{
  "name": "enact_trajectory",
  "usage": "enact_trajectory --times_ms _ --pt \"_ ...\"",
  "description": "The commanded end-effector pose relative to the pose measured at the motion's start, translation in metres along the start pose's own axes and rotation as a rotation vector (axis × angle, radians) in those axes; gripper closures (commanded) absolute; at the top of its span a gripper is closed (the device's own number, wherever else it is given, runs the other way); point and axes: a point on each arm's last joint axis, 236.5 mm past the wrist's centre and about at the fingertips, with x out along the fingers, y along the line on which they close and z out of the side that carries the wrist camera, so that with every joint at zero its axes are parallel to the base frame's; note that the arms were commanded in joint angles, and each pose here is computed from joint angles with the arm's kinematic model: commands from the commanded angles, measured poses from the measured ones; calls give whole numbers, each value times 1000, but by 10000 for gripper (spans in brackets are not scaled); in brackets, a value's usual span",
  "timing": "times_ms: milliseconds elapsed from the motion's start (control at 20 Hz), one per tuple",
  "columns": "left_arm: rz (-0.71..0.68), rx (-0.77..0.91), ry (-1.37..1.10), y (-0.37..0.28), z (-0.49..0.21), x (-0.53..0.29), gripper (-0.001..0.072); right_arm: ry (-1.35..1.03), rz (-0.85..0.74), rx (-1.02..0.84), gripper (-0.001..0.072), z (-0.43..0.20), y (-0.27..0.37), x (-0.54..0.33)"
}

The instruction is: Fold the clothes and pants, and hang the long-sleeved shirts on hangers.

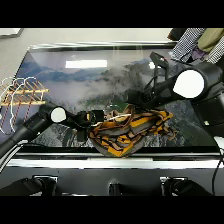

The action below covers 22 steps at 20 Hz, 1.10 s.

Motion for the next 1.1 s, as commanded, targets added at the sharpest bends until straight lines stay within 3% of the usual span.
enact_trajectory --times_ms 0,600,650,800,850,1050 --pt "-12 -14 -34 6 16 9 682 7 21 -5 684 -4 5 -5" --pt "-7 -22 -176 -2 68 21 681 15 -33 -20 683 -7 -8 -7" --pt "-5 -22 -178 -1 68 21 681 16 -33 -20 658 -7 -8 -7" --pt "-5 -24 -178 -1 68 21 682 40 -56 -28 353 -13 -14 -8" --pt "-4 -24 -178 -1 68 21 681 40 -76 -37 286 -14 -19 -11" --pt "-4 -25 -181 -1 69 21 682 -129 -191 -51 205 5 -50 -51"
